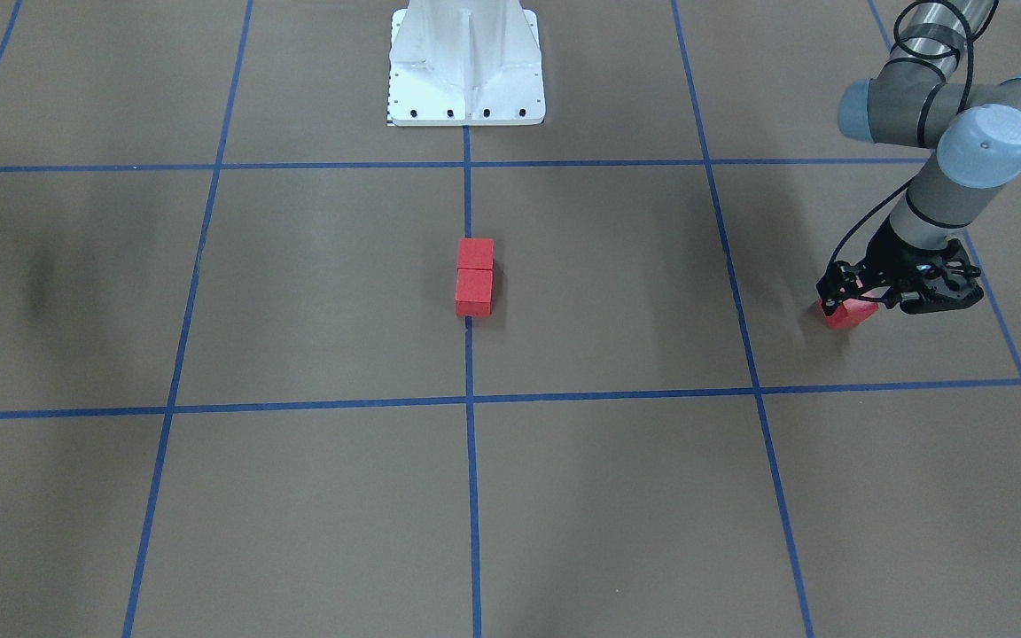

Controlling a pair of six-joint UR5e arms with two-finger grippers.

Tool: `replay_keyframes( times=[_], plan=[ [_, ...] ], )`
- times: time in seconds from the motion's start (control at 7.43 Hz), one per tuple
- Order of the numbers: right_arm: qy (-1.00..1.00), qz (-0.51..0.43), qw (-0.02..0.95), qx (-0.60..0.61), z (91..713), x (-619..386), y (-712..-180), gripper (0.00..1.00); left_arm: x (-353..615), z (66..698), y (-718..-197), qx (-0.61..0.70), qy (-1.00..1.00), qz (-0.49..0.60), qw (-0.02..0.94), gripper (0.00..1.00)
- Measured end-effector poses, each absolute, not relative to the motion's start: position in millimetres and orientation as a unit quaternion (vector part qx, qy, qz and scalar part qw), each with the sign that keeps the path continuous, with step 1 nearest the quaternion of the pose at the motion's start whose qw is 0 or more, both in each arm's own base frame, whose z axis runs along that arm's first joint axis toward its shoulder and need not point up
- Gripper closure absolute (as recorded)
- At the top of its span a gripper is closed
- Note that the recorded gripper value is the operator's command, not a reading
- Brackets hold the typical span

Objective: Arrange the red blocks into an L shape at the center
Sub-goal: 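Lower the left gripper onto the remaining red cube and grasp it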

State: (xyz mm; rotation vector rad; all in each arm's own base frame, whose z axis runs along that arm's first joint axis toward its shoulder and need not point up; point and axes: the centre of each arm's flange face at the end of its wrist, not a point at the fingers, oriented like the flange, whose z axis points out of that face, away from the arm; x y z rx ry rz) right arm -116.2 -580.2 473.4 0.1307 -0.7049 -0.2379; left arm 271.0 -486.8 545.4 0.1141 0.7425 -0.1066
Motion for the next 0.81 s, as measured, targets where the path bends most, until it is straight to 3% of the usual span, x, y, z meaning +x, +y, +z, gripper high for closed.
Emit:
replay_keyframes(
  times=[0.4,0.81],
  plan=[
    [-0.344,-0.116,0.929,0.064,473.3,-116.2,-580.3,0.0,277.4,550.8,-484.3,0.06,0.368,-0.045,0.927,0.25],
    [-0.344,-0.116,0.93,0.064,473.4,-116.2,-580.2,0.0,282.8,552.8,-479.6,0.058,0.367,-0.038,0.927,0.29]
  ],
)
